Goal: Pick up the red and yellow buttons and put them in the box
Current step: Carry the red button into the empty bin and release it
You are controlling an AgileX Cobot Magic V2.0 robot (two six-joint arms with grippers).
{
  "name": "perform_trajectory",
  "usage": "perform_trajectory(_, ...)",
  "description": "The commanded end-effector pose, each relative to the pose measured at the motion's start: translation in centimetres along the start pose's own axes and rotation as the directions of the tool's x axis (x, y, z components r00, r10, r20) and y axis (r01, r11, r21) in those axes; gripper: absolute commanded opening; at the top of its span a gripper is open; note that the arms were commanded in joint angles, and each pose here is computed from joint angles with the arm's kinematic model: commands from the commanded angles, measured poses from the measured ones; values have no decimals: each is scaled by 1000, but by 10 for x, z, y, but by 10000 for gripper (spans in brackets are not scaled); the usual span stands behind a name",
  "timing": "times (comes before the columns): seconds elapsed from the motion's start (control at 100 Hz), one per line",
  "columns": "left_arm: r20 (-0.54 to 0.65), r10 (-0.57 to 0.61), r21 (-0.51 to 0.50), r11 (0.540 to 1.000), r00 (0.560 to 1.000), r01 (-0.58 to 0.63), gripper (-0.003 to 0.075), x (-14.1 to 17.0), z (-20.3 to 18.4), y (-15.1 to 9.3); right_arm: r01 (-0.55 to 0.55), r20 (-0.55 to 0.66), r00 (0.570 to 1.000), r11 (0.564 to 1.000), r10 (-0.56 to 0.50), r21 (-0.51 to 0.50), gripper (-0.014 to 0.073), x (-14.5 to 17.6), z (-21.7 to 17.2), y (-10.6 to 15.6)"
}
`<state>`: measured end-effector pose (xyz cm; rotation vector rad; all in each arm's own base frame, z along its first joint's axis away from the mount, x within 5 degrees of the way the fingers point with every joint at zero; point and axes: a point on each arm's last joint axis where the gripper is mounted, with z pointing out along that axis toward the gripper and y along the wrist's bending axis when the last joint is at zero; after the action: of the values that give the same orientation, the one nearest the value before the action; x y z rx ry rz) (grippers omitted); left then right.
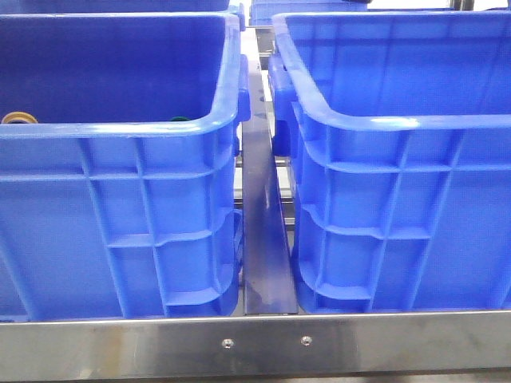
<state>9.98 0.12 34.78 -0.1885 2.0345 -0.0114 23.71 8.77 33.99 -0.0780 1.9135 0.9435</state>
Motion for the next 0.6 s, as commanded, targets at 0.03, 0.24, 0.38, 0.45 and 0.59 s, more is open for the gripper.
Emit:
perform_trajectory(0.03, 114, -3, 22, 1000, 993, 0, 281, -11, -13, 2, 61, 115, 991, 996, -68, 59, 208, -20, -8, 3)
perform_trajectory(0.24, 132, 7, 13, 1000, 991, -8, -19, -12, -15, 4, 177, 171, 959, 947, -227, 267, 208, -29, -11, -14)
perform_trajectory(0.38, 132, 7, 13, 1000, 991, -8, -19, -12, -15, 4, 209, 175, 936, 881, -306, 424, 208, -34, -12, -29)
perform_trajectory(0.45, 132, 7, 13, 1000, 991, -8, -19, -12, -15, 4, 210, 159, 933, 847, -323, 489, 208, -35, -9, -39)
perform_trajectory(0.59, 132, 7, 13, 1000, 991, -8, -19, -12, -15, 4, 242, 77, 937, 792, -341, 560, 208, -29, 7, -60)
